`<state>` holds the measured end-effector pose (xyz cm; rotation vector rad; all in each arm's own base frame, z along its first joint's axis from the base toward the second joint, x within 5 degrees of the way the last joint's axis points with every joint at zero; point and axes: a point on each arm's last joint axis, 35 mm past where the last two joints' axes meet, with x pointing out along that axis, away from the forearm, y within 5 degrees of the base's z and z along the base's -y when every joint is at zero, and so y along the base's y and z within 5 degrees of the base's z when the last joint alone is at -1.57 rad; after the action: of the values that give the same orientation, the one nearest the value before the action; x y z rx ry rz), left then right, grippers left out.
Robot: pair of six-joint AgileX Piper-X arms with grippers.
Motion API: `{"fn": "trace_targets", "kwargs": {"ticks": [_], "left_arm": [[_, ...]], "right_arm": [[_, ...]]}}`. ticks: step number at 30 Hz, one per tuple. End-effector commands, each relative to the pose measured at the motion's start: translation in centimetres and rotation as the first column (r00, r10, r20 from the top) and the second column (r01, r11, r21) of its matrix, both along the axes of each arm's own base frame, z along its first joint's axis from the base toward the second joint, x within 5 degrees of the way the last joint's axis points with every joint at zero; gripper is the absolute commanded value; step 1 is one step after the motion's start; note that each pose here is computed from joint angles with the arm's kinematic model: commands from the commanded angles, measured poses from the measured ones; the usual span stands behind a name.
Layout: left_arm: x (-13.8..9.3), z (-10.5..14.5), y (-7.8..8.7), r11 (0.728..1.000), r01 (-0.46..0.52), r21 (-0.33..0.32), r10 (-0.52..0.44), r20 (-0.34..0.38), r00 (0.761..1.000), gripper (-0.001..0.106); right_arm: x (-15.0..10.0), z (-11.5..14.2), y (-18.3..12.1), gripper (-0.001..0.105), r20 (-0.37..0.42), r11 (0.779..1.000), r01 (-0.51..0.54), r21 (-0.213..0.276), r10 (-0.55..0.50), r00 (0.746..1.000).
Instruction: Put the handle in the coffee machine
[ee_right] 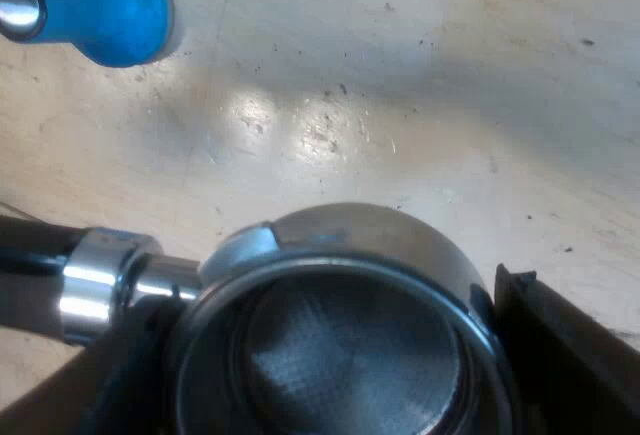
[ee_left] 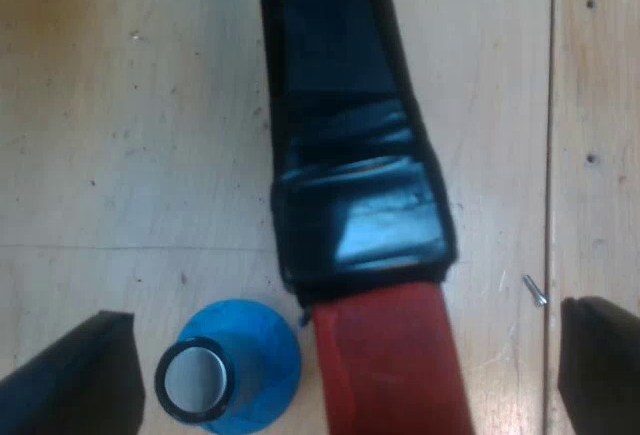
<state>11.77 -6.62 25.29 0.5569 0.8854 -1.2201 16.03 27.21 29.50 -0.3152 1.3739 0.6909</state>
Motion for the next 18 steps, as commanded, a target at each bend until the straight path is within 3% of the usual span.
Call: {"fn": "trace_targets", "kwargs": {"ticks": [1,4,14,18], "left_arm": [[0.3,0.2,-0.1,1.000,0.009,-0.026,-0.009,0.024,1.000,0.085],[0.3,0.2,-0.2,0.999,0.018,-0.050,-0.016,0.030,0.999,0.085],[0.1,-0.7,-0.1,0.999,0.016,-0.040,-0.016,0.005,1.000,0.084],[0.0,-0.9,-0.1,0.999,0.019,-0.045,-0.019,-0.005,1.000,0.070]], "right_arm": [[-0.1,1.2,-0.2,0.000,0.018,0.999,-0.012,0.035,0.011,1.000],[-0.1,1.2,-0.2,0.000,0.018,0.999,-0.012,0.035,0.011,1.000],[-0.1,1.2,-0.2,0.000,0.018,0.999,-0.012,0.035,0.011,1.000],[-0.1,1.2,-0.2,0.000,0.018,0.999,-0.012,0.035,0.011,1.000]]}}
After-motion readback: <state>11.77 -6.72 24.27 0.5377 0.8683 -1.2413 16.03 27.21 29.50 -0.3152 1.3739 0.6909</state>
